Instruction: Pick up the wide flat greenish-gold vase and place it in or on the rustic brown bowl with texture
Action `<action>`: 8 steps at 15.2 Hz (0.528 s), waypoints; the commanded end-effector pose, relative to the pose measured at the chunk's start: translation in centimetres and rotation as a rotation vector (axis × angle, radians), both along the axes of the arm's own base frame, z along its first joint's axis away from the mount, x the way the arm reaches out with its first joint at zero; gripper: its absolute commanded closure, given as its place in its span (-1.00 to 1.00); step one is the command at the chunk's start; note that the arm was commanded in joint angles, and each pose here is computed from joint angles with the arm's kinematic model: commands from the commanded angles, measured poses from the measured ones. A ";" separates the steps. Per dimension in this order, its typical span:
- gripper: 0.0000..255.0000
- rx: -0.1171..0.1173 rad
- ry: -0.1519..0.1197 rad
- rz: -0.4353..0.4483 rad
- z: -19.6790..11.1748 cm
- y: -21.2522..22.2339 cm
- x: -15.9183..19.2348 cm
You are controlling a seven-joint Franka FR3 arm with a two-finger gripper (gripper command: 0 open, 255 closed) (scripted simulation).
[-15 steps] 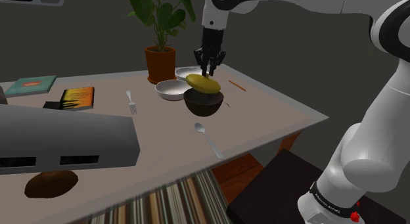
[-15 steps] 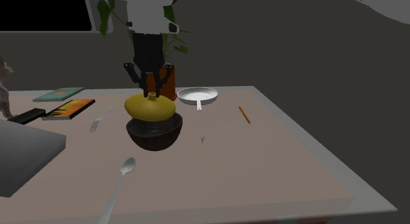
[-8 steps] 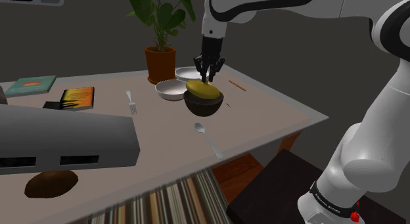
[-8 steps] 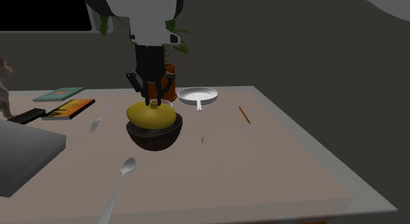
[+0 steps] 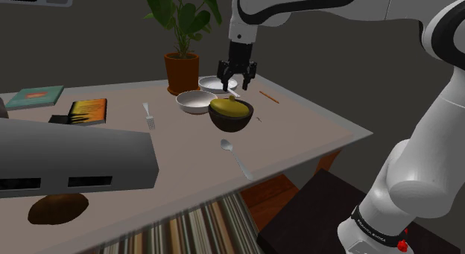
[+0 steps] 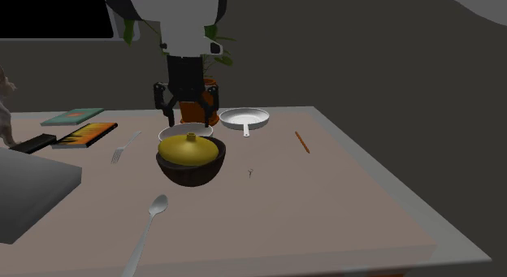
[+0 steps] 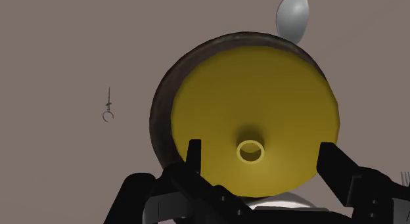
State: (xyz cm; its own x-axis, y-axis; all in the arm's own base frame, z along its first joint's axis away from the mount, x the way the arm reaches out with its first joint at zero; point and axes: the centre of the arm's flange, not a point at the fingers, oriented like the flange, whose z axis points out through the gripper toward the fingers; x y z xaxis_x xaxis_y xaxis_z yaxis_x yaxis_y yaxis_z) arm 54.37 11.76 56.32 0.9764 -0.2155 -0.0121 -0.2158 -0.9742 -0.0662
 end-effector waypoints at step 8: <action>-1.00 0.000 0.000 0.000 5.0 -0.3 0.0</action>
State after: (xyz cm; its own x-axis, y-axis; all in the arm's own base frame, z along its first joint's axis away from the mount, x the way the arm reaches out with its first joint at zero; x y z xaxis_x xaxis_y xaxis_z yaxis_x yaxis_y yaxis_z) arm 54.30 11.52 60.83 0.9764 -0.2156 -0.0104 -0.2158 -0.9741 -0.0668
